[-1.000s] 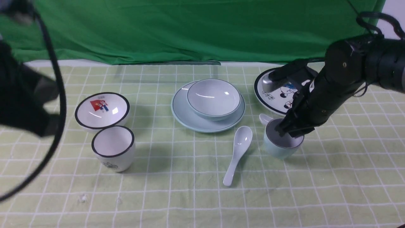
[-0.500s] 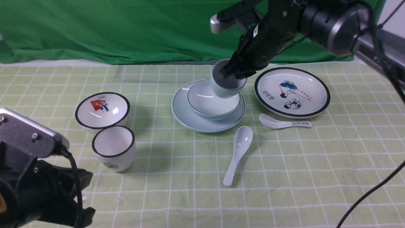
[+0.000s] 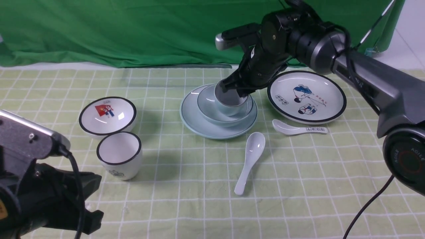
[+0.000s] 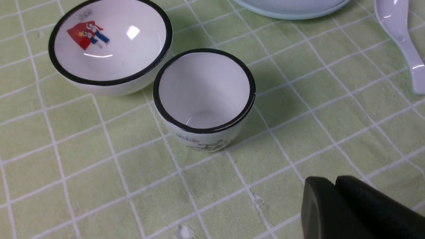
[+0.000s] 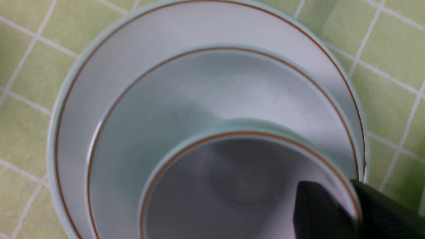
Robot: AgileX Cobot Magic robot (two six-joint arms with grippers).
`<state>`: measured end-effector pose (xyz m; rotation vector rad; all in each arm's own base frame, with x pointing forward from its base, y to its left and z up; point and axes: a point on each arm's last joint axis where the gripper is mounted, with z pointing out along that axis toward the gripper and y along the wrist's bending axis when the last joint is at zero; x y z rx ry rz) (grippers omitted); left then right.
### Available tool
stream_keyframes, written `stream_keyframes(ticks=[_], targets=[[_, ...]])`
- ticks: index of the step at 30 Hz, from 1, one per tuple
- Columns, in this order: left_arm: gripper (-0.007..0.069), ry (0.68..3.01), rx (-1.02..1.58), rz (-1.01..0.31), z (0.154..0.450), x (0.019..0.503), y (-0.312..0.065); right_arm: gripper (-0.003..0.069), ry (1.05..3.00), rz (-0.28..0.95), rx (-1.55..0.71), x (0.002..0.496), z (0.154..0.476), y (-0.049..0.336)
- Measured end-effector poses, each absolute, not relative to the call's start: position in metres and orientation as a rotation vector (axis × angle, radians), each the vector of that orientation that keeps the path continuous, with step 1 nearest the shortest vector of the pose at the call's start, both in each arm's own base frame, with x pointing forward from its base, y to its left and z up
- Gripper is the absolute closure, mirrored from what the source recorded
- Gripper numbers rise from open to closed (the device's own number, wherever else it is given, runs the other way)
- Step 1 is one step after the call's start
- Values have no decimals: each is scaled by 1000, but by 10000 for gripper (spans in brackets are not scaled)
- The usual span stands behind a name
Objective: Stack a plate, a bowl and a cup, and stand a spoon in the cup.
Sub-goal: Use the right arm to put the blue teacup into the blue rice bowl in the middle, then use the right arm to grab a blue soup spoon
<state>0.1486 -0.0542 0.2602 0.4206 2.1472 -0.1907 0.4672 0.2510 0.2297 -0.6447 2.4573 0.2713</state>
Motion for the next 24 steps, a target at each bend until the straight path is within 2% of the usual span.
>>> stream_keyframes(ticks=[1, 9, 12, 14, 17, 18, 20, 22, 24], targets=[[633, 2148, 419, -192, 260, 149, -54, 501, 2457, 272, -645, 467, 230, 251], [623, 2151, 417, -194, 260, 148, -54, 315, 2437, 262, -707, 464, 238, 256], [619, 2162, 419, -193, 259, 148, -54, 268, 2434, 248, -771, 459, 253, 256], [613, 2173, 422, -192, 259, 147, -54, 221, 2414, 226, -870, 449, 276, 255], [612, 2180, 424, -192, 258, 147, -54, 209, 2358, 213, -982, 433, 303, 254], [613, 2180, 424, -192, 258, 146, -54, 206, 2305, 225, -1072, 419, 320, 254], [610, 2175, 422, -193, 259, 145, -53, 205, 2270, 269, -1204, 397, 329, 251], [610, 2165, 420, -194, 261, 144, -53, 204, 2278, 291, -1282, 386, 323, 249], [606, 2133, 415, -198, 266, 139, -51, 203, 2294, 311, -1502, 370, 292, 245]])
